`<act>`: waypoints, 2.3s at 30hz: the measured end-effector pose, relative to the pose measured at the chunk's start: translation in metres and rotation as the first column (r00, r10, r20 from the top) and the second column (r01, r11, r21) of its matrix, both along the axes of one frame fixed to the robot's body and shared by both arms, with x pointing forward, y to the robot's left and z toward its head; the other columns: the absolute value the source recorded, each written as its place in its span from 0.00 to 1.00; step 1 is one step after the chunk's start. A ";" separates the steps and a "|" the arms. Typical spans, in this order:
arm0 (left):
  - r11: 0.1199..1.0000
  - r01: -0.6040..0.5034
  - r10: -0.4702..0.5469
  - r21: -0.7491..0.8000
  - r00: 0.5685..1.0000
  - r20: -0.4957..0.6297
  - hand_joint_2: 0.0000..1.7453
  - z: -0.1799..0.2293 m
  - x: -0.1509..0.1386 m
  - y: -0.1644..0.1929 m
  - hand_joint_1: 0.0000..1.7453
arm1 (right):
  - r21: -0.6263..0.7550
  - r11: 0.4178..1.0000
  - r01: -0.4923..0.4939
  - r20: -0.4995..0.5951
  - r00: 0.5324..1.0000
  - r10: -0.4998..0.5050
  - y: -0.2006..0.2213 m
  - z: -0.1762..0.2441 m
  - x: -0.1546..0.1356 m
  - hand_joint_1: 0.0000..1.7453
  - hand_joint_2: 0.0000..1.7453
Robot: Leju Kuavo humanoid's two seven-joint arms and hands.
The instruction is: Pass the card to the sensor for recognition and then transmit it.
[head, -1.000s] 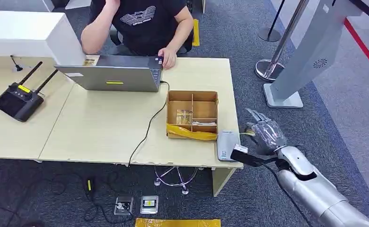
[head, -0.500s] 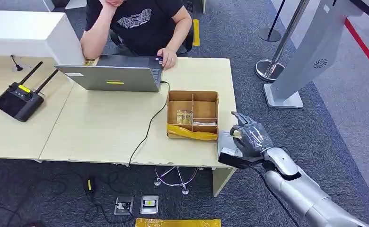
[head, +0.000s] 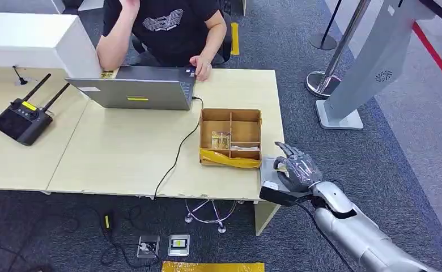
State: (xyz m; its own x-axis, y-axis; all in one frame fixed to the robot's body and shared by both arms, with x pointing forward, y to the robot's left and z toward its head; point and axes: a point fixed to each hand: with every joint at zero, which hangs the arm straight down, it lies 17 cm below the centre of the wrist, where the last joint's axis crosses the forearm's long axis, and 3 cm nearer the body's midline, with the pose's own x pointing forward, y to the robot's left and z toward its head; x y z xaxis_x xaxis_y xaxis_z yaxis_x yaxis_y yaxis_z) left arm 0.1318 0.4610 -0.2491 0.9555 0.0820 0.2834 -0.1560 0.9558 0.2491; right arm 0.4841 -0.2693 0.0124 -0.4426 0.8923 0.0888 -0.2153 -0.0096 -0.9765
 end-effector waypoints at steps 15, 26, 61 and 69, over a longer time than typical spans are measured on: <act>0.998 -0.061 0.061 0.007 0.998 -0.015 0.00 -0.002 -0.004 0.000 0.00 | -0.011 1.000 -0.004 -0.033 0.999 0.004 0.011 -0.008 -0.005 1.00 1.00; 0.999 -0.040 0.040 0.005 0.999 -0.006 0.00 -0.008 0.002 -0.031 0.00 | -0.008 1.000 -0.002 -0.035 0.999 0.002 0.016 -0.009 -0.008 1.00 1.00; 0.999 0.020 -0.021 -0.031 1.000 -0.023 0.00 -0.010 0.000 -0.043 0.00 | 0.015 0.984 0.176 -0.016 0.984 -0.176 -0.074 0.026 0.027 1.00 1.00; 0.999 0.028 -0.029 -0.031 0.999 -0.037 0.00 -0.010 -0.003 -0.037 0.00 | 0.012 0.974 0.224 0.021 0.974 -0.224 -0.112 0.057 0.052 1.00 1.00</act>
State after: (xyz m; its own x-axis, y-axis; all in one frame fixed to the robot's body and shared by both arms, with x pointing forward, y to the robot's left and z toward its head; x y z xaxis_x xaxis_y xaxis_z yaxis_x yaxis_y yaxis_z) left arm 0.1289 0.4239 -0.2586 0.9675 0.0623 0.2450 -0.1193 0.9671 0.2248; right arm 0.5361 -0.3816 0.0693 -0.2331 0.9683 0.0899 -0.1898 0.0454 -0.9808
